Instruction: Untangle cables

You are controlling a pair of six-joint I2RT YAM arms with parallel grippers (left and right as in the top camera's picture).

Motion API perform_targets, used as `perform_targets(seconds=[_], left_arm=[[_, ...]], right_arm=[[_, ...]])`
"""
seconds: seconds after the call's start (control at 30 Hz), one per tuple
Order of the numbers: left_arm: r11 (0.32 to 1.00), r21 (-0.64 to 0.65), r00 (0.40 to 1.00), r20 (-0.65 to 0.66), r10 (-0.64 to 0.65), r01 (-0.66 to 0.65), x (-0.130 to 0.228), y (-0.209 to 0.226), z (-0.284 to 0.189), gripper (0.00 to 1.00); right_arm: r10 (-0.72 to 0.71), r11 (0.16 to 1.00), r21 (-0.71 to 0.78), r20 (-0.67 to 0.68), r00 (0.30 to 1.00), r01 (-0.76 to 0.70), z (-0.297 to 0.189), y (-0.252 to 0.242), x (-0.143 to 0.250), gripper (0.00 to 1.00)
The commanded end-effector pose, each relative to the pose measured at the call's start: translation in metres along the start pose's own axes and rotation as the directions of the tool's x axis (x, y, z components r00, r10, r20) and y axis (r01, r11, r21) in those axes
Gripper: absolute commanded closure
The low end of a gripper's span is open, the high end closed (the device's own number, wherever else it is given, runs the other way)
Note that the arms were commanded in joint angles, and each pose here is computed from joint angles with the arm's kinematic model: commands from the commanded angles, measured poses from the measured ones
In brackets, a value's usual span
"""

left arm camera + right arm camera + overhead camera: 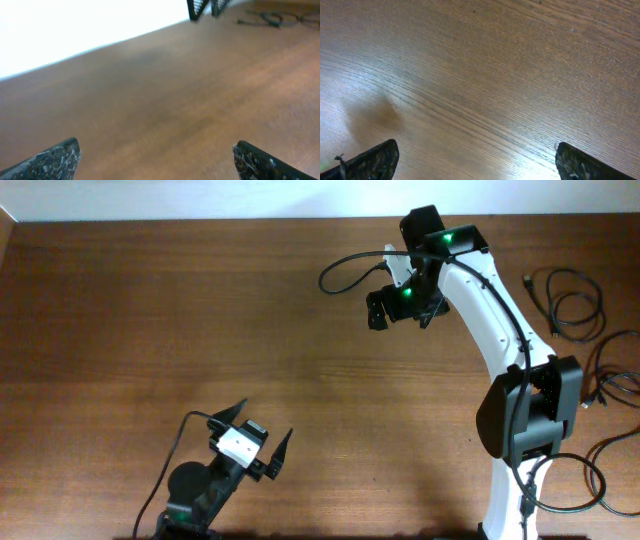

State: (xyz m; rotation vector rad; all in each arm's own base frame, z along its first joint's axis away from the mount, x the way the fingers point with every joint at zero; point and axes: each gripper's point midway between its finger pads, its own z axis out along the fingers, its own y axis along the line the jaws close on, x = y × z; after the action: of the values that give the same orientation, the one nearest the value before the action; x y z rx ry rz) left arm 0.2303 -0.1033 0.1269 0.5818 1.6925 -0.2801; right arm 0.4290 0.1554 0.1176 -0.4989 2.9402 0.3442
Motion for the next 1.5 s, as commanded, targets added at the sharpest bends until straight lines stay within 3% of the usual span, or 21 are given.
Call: perform_targets(seconds=[0.0, 0.57, 1.47], left_arm=[[0.998, -0.049, 0.998, 0.056, 0.029, -0.026, -0.013, 0.012, -0.005, 0.01], [0.959, -0.282, 0.993, 0.104, 0.047, -0.016, -0.022, 0.061, -0.029, 0.01], [0.954, -0.299, 0.994, 0.099, 0.045, -0.013, -0.022, 0.064, -0.03, 0.01]], right_arm=[[0.009, 1.0, 0.004, -0.011, 1.0, -0.009, 0.003, -0.001, 0.002, 0.01], [0.009, 1.0, 0.004, -0.01, 1.0, -0.009, 0.003, -0.001, 0.002, 0.01], [0.009, 1.0, 0.005, -0.011, 1.0, -0.009, 0.003, -0.001, 0.002, 0.01]])
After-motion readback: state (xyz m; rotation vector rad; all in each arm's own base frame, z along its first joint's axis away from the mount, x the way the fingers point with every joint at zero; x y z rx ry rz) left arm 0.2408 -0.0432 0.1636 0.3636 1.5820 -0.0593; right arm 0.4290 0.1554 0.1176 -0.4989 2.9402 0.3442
